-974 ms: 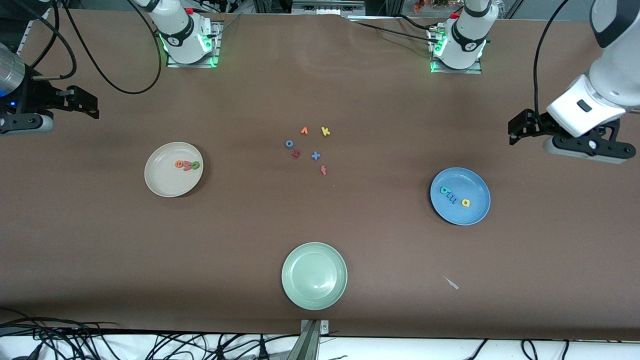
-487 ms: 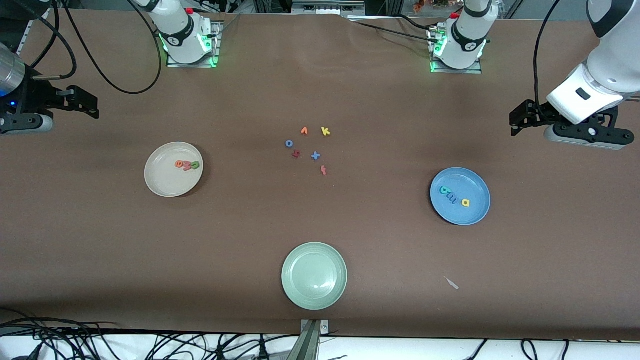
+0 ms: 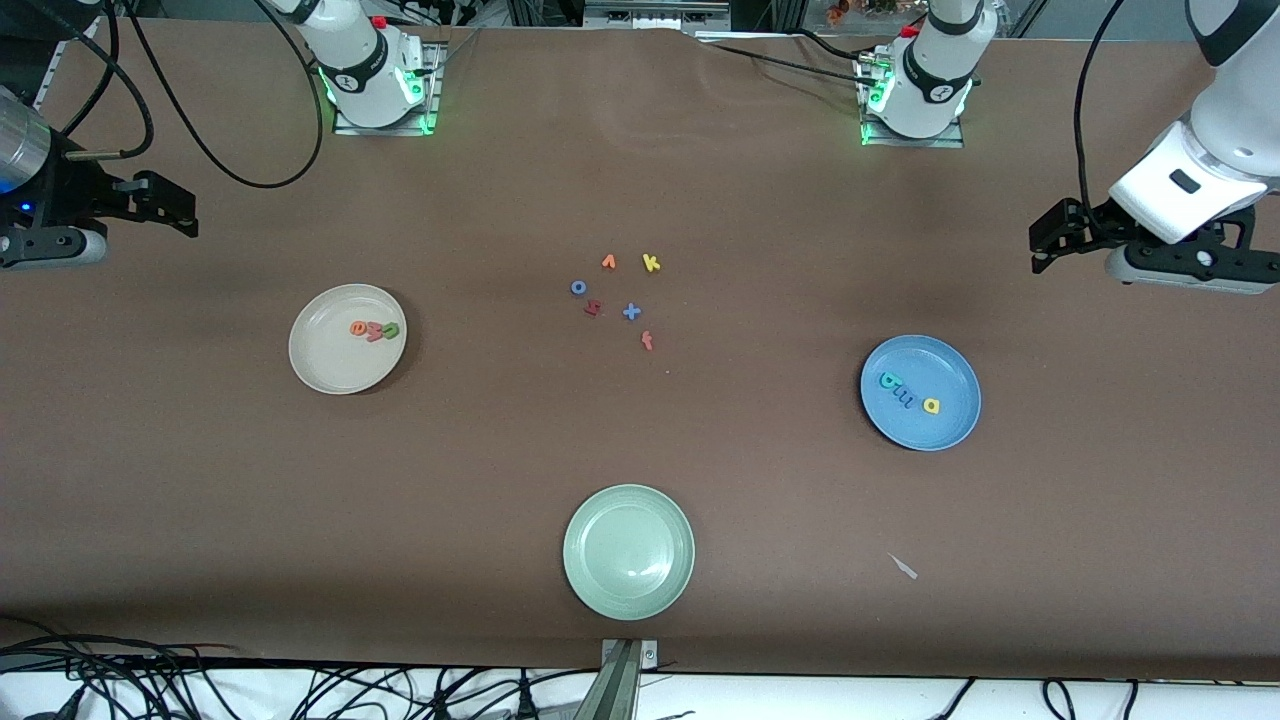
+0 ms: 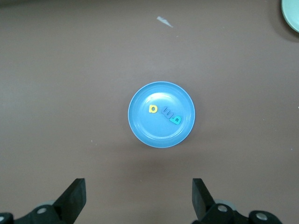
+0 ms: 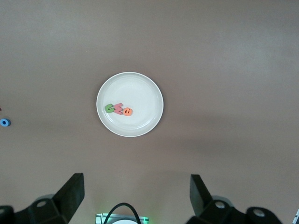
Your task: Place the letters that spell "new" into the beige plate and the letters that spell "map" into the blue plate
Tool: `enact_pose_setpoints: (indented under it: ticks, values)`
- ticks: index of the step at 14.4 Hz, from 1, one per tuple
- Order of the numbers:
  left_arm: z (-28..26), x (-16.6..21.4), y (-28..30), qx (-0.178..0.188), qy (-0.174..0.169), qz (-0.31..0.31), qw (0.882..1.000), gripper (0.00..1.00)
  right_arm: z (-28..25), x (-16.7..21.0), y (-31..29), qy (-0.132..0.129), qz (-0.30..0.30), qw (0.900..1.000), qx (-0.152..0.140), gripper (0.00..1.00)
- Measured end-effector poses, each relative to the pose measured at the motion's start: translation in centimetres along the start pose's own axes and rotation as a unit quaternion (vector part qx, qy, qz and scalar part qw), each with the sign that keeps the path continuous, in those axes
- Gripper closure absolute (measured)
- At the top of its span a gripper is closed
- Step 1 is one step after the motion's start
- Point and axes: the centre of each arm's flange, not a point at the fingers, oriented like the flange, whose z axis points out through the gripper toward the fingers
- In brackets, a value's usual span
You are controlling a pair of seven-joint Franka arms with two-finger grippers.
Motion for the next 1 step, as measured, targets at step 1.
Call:
enact_pose_setpoints:
  ticks: [1]
  values:
    - [-0.1,-0.11,-0.15,0.0,-0.005,-0.005,1.0,0.0,0.0,0.0,0.0,0.0,0.0,1.0,0.0,0.0]
